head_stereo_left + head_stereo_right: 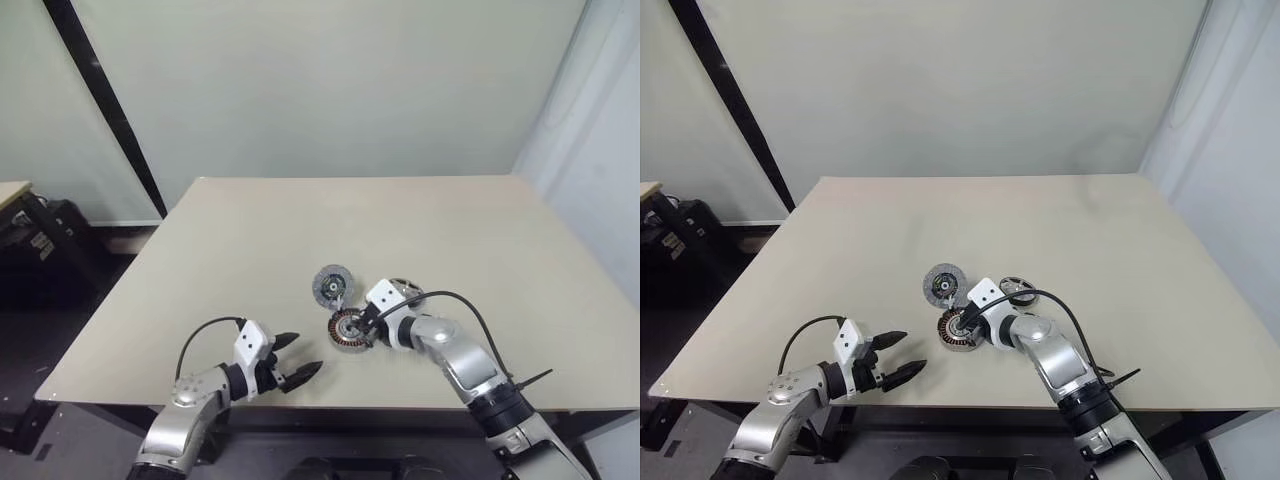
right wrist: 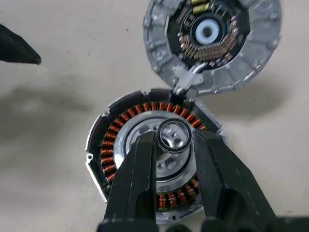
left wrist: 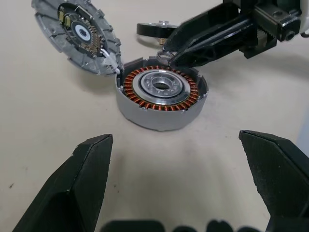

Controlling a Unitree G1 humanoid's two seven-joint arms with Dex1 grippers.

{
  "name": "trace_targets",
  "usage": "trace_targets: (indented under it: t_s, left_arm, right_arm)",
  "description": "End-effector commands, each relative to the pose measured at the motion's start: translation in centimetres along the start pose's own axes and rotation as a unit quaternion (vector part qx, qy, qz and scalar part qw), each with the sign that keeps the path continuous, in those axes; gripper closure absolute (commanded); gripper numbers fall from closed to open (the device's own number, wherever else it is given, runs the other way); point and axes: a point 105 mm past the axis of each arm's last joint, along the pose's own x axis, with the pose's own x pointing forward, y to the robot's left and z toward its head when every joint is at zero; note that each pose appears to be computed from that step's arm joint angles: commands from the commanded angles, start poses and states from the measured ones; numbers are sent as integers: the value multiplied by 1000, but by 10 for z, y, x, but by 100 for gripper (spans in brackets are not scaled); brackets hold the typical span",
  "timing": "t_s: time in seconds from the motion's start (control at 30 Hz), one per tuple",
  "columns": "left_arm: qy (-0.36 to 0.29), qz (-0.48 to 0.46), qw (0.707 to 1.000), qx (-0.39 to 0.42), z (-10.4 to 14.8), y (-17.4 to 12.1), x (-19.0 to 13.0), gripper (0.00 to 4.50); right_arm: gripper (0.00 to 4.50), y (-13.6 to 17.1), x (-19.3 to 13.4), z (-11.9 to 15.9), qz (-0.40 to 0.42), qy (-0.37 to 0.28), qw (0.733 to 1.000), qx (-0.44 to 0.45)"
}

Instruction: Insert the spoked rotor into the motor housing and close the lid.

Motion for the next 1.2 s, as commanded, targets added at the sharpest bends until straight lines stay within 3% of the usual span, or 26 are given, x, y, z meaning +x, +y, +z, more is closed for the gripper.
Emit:
trace_targets:
  t_s: [0.03, 1.2]
  left_arm:
    - [-25, 7, 999, 24, 16, 2, -3, 0]
    - [-34, 22, 999, 33, 19, 7, -4, 0]
  right_arm:
    - [370, 0, 2, 18, 3, -25, 999, -23]
    - [370, 6, 15, 4, 14, -5, 1000, -21]
